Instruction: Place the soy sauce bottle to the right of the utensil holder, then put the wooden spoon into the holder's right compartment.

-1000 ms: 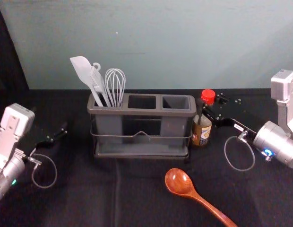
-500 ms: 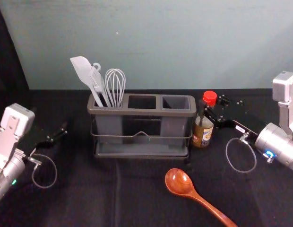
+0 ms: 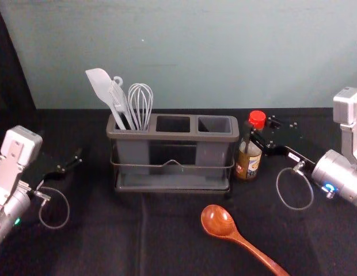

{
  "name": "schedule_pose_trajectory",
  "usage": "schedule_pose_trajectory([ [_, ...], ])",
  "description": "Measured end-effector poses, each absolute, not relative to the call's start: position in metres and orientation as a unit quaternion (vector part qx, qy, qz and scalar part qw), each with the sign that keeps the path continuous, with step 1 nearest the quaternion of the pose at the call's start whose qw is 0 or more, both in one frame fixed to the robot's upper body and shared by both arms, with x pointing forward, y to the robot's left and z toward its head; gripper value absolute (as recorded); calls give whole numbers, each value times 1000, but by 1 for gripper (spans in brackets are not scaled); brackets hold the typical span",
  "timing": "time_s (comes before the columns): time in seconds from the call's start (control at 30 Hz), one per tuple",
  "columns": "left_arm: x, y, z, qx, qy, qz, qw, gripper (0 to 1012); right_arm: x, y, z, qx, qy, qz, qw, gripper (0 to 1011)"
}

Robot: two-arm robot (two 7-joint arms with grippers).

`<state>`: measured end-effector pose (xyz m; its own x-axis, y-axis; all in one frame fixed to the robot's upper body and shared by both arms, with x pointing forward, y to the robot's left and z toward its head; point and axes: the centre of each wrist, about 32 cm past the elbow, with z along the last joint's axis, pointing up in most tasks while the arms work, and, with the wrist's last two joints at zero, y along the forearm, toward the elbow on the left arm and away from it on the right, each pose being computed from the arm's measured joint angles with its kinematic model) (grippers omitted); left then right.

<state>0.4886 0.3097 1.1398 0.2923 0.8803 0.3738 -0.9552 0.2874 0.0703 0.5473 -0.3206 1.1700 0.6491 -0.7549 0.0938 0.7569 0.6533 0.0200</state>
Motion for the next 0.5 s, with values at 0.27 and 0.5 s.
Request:
schedule_pose_trajectory([
  [0.27,489,310,1140,141,-132,580,791,1011,547,-321,1168,-10,-44,-418,907,382],
  [0.5,489,310,1140,141,-132,580,791,1011,547,-321,1169,-10,-44,-417,908,382],
])
